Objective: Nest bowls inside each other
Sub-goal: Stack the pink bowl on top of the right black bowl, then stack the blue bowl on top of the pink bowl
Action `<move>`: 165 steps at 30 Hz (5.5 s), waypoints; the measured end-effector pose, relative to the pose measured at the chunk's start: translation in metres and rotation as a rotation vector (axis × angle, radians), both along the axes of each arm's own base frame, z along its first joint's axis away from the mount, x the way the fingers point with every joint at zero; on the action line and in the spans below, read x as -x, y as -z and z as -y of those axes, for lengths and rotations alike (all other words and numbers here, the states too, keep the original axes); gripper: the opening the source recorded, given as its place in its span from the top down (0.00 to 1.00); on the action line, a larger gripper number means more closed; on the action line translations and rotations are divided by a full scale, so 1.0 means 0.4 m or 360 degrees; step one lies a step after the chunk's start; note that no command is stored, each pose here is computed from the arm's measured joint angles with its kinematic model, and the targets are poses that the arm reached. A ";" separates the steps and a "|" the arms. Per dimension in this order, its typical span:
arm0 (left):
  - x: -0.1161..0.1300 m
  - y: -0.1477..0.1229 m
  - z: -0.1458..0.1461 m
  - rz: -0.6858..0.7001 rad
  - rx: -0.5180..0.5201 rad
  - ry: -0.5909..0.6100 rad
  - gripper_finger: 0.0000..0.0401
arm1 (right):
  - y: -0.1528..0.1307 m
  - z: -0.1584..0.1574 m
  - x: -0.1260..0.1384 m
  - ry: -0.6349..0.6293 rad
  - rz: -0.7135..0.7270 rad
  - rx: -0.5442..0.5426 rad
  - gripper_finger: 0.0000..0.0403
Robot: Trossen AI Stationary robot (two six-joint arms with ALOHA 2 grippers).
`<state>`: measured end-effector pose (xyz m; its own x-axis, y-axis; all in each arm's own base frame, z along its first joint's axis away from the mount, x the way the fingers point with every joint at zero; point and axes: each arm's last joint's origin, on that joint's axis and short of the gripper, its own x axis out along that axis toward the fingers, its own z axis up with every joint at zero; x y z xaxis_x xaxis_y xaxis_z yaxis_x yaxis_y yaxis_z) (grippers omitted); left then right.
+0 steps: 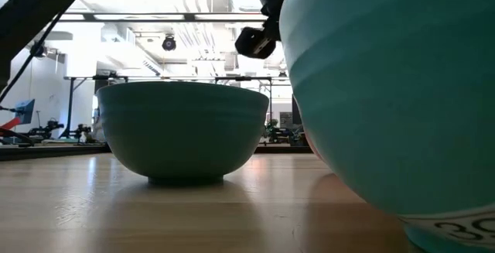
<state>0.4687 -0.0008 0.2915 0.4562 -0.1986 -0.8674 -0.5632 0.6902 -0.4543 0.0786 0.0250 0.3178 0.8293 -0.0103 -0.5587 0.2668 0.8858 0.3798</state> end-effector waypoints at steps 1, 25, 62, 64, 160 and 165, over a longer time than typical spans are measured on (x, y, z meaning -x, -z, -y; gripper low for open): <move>0.001 0.009 0.002 -0.0019 0.0001 0.0001 1.00 | 0.005 0.000 -0.001 0.0007 -0.0008 -0.0007 0.84; 0.030 -0.050 0.014 0.0125 -0.0057 0.0176 0.64 | 0.021 -0.008 -0.011 0.0068 -0.0024 -0.0195 0.84; 0.172 -0.036 0.123 0.0679 -0.0439 0.0716 0.73 | 0.294 -0.153 -0.245 0.0026 0.0241 -0.0797 0.84; 0.172 -0.025 0.123 0.0698 -0.0438 0.0716 0.73 | 0.284 -0.157 -0.252 0.0032 0.0184 -0.0754 0.84; 0.641 0.055 0.146 0.1058 0.0008 0.0391 0.73 | 0.326 -0.310 -0.070 -0.0180 -0.1140 -0.0364 0.76; 0.641 0.055 0.146 0.1059 0.0005 0.0394 0.73 | 0.327 -0.313 -0.070 -0.0203 -0.1162 -0.0394 0.87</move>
